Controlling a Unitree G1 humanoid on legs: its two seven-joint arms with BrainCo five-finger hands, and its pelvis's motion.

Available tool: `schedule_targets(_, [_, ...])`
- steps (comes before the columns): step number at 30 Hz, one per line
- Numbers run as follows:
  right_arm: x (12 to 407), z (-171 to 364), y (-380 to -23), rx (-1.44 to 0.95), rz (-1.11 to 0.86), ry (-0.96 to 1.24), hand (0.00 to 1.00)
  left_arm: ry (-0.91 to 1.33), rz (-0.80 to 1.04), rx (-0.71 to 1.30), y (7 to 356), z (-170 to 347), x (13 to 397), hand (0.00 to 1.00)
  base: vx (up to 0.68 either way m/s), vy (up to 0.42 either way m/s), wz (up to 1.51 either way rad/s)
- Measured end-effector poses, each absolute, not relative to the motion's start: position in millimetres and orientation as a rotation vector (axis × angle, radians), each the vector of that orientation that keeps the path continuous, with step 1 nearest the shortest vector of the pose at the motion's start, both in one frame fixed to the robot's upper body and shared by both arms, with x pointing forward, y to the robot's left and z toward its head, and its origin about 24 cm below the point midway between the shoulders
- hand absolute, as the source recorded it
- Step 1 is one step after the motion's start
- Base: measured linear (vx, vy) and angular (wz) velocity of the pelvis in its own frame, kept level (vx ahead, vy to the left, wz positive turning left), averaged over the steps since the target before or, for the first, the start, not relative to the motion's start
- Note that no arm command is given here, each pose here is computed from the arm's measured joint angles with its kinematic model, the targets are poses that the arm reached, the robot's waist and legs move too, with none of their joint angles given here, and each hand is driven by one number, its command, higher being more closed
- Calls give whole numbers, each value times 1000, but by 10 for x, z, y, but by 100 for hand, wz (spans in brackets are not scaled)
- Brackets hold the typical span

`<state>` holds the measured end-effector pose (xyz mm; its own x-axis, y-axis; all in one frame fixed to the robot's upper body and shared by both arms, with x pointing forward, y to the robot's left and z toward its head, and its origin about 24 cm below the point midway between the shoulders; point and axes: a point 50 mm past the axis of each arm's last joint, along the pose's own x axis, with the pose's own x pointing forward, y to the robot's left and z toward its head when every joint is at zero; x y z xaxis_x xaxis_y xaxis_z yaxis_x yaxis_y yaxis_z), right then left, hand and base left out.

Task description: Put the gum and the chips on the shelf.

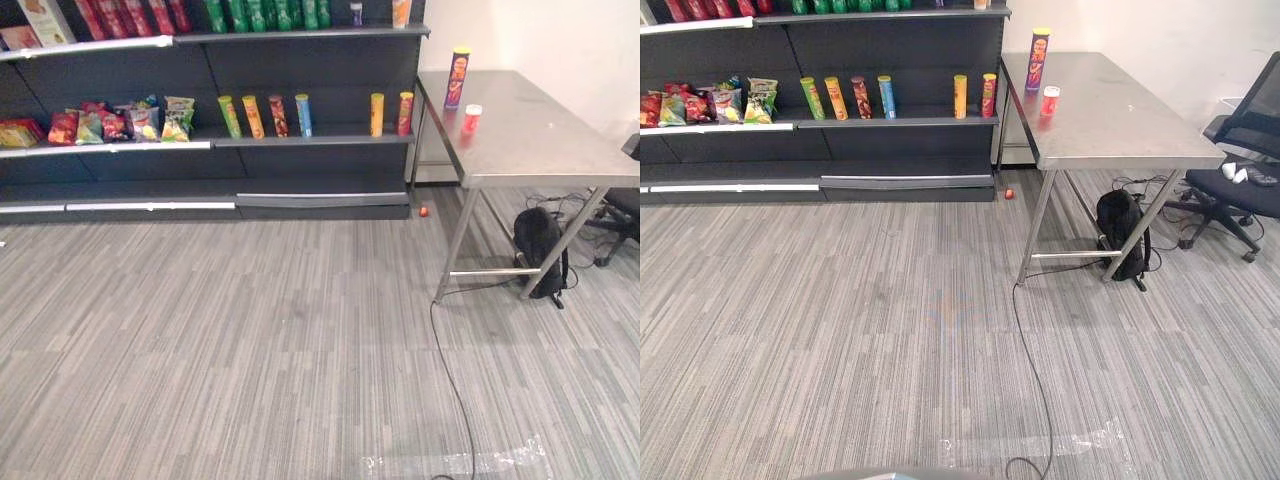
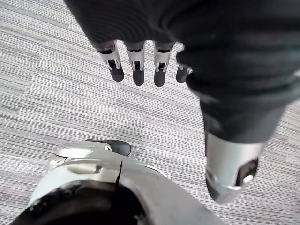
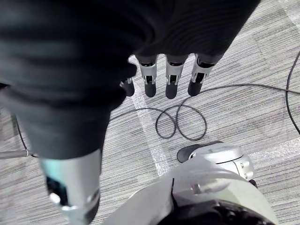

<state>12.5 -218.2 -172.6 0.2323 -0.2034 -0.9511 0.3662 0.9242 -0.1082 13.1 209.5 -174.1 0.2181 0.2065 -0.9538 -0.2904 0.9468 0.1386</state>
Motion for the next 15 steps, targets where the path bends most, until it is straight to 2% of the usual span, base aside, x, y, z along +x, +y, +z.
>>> schedule_targets(15, [195,-1727,-2171,152,-383,1267,0,1315,300,-44,2104,-1743,147,0,24,-8,-7])
